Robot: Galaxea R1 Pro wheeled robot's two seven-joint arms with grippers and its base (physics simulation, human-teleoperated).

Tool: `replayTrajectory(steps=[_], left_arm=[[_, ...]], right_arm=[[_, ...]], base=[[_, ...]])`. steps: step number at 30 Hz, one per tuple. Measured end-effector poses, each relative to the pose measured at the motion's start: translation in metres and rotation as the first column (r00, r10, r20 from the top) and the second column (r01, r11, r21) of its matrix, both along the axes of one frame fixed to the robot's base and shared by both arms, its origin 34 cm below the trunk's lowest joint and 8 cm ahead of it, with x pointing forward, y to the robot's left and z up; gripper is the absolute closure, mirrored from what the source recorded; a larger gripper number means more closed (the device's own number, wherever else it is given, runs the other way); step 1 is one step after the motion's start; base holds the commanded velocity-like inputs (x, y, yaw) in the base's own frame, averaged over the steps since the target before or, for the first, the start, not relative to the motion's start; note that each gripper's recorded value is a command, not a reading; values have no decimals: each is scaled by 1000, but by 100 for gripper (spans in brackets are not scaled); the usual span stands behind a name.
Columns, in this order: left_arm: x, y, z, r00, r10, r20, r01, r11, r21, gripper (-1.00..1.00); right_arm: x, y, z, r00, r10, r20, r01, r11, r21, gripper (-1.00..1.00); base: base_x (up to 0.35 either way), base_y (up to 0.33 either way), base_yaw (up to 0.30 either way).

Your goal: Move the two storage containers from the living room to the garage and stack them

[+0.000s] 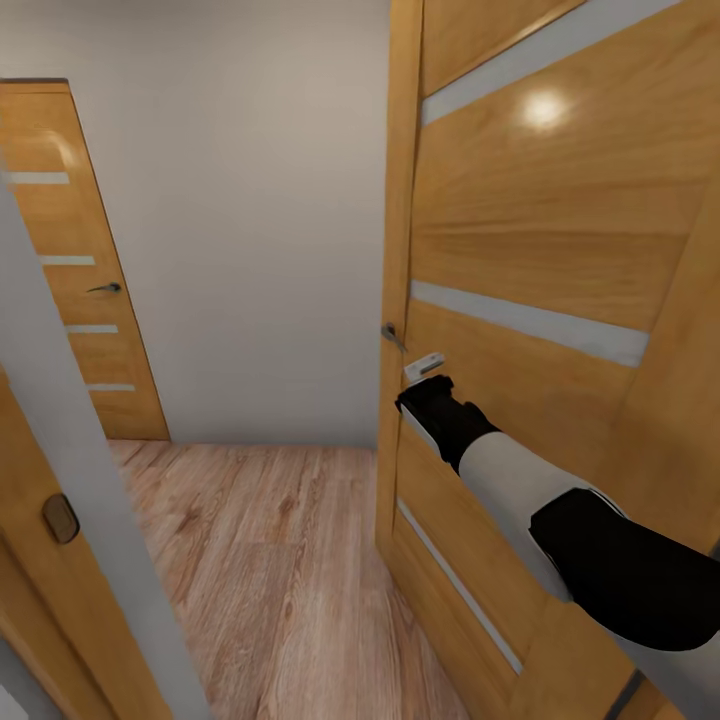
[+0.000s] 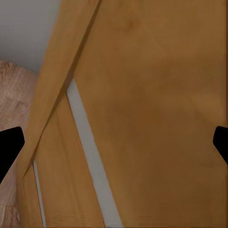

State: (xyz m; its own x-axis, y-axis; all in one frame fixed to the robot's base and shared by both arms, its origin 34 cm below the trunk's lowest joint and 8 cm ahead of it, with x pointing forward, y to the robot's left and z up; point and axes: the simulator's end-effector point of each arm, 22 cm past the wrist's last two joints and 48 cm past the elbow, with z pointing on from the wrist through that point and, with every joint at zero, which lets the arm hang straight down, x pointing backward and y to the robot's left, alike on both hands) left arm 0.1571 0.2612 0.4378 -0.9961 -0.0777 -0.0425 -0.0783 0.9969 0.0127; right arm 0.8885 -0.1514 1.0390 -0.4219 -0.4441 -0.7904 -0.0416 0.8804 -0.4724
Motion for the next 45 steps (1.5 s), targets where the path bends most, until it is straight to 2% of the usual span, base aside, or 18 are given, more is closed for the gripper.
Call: replayTrajectory(steps=[22, 24, 34, 38, 45], left_arm=[[0, 0, 0, 1000, -2, 1, 2, 1000, 0, -100], [0, 0, 0, 1000, -1, 1, 1, 1000, 0, -100], [0, 0, 0, 1000, -1, 0, 1, 1000, -1, -100], [0, -1, 0, 1000, -1, 0, 1, 1000, -2, -100], [0, -1, 0, 1000, -1, 1, 1, 1000, -2, -100]], right_arm=[[0, -2, 1, 1000, -4, 4, 4, 1000, -11, -100], [0, 1, 0, 1000, 0, -1, 0, 1000, 9, -100], [1, -2, 2, 1000, -16, 13, 16, 1000, 10, -100], [0, -10, 6, 998, -50, 30, 51, 999, -12, -100], [-4, -35, -5, 992, -121, 22, 123, 988, -92, -100]], base=[[54, -46, 0], [98, -57, 0], [17, -10, 0], [0, 0, 0], [0, 0, 0]])
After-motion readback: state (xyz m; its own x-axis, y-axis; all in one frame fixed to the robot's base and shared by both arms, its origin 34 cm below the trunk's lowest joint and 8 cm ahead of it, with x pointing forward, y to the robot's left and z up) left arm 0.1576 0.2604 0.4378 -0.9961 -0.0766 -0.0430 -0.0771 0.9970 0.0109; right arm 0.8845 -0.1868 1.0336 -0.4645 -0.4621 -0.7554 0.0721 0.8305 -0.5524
